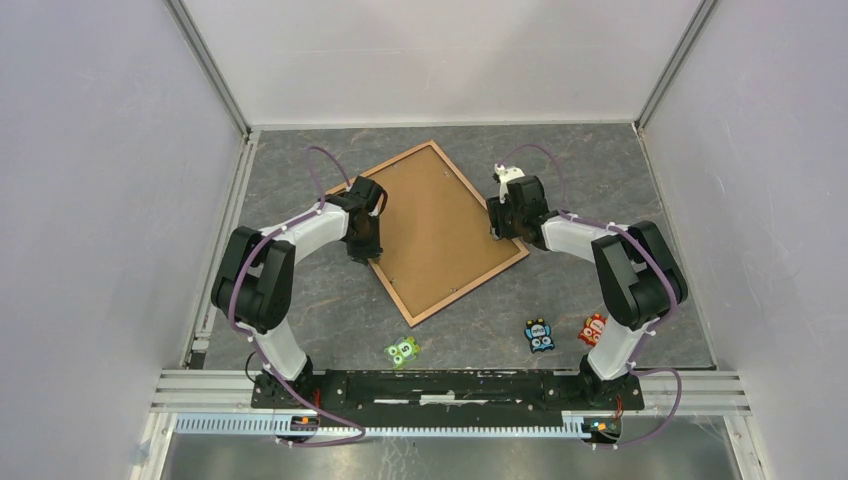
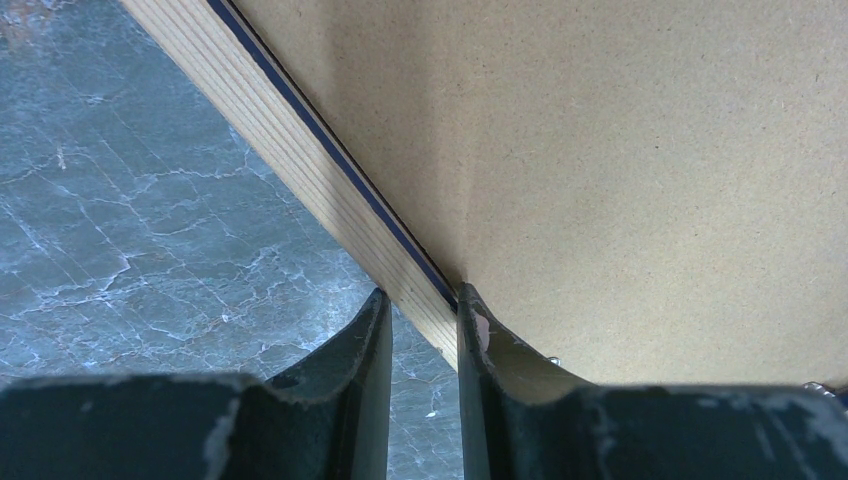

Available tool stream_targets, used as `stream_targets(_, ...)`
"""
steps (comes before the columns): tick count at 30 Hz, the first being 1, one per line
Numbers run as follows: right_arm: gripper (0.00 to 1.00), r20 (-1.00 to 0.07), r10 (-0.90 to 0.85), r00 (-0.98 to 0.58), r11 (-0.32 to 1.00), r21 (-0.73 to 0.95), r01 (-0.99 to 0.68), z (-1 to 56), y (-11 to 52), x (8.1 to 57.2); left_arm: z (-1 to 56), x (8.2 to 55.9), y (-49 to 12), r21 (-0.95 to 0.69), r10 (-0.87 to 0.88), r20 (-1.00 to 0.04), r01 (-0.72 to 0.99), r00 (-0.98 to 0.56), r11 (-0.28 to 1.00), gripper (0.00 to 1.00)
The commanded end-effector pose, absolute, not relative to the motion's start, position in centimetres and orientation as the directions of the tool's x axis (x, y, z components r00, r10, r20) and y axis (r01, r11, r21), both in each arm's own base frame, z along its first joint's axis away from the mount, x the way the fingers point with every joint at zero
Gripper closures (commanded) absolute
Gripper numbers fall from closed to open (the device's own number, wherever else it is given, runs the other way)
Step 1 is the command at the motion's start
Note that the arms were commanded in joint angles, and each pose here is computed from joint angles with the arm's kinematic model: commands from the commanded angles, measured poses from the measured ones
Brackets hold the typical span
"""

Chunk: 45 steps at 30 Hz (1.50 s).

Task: Put the photo into the frame
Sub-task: Install the photo frame at the center of the board.

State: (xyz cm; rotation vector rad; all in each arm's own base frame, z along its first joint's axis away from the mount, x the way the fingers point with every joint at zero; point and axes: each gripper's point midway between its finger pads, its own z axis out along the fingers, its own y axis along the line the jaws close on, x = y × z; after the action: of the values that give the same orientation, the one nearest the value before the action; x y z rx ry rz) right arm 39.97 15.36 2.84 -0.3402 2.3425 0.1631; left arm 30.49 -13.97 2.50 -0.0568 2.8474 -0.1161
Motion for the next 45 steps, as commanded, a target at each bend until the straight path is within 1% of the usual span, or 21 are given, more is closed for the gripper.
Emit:
stream_targets(1,0.41,-0.711,-0.211,-0.67,0.959,-0.017,-0.283,3.0,15.2,41.1,2.1,29.0,-13.8,-0.052,0.093,-0.239,0.108,-0.967,0.993,0.98)
stream_targets(9,0.43,-0.7,-0.212,-0.682,0.962,-0.026,-0.272,2.3,15.1,41.4,2.0,29.0,-13.8,-0.052,0.093,-0.236,0.108,-0.967,0.993,0.98)
stream_targets(11,0.45,-0.699,-0.213,-0.683,0.962,-0.028,-0.271,2.2,15.1,41.3,2.0,29.0,-13.8,-0.054,0.093,-0.235,0.108,-0.968,0.993,0.98)
stream_targets(15,0.63,-0.692,-0.223,-0.687,0.96,-0.034,-0.277,2.2,15.1,41.3,1.9,28.9,-13.9,-0.056,0.094,-0.231,0.109,-0.968,0.992,0.98)
stream_targets(25,1.0,-0.699,-0.227,-0.678,0.952,-0.013,-0.305,2.0,15.6,41.1,1.9,29.0,-13.9,-0.051,0.094,-0.234,0.108,-0.968,0.993,0.98)
stream_targets(31,1.0,-0.718,-0.201,-0.666,0.945,0.038,-0.326,2.8,16.3,40.2,1.8,29.4,-13.3,-0.033,0.066,-0.233,0.075,-0.97,0.997,0.98)
stream_targets(33,1.0,-0.723,-0.181,-0.666,0.942,0.067,-0.329,3.0,16.7,39.9,1.7,29.7,-13.1,-0.066,-0.004,-0.21,0.01,-0.978,0.998,0.98)
stream_targets(35,1.0,-0.724,-0.159,-0.671,0.94,0.097,-0.327,2.9,17.0,39.6,1.8,30.4,-13.4,-0.133,-0.083,-0.191,-0.058,-0.978,0.989,0.98)
stream_targets(41,1.0,-0.721,-0.053,-0.691,0.936,0.206,-0.286,2.9,18.1,37.7,3.0,33.9,-12.9,-0.144,-0.226,-0.228,-0.196,-0.947,0.97,0.97)
stream_targets(42,1.0,-0.718,-0.046,-0.694,0.937,0.209,-0.279,2.8,18.3,37.0,3.1,34.6,-12.9,-0.151,-0.24,-0.237,-0.209,-0.941,0.966,0.96)
stream_targets(43,1.0,-0.719,-0.045,-0.694,0.937,0.211,-0.279,2.9,18.8,36.3,3.0,35.2,-12.9,-0.147,-0.249,-0.24,-0.219,-0.938,0.965,0.92)
stream_targets(45,1.0,-0.717,-0.061,-0.694,0.944,0.185,-0.274,2.5,18.9,34.7,3.0,36.1,-13.1,-0.15,-0.256,-0.245,-0.224,-0.935,0.963,0.9)
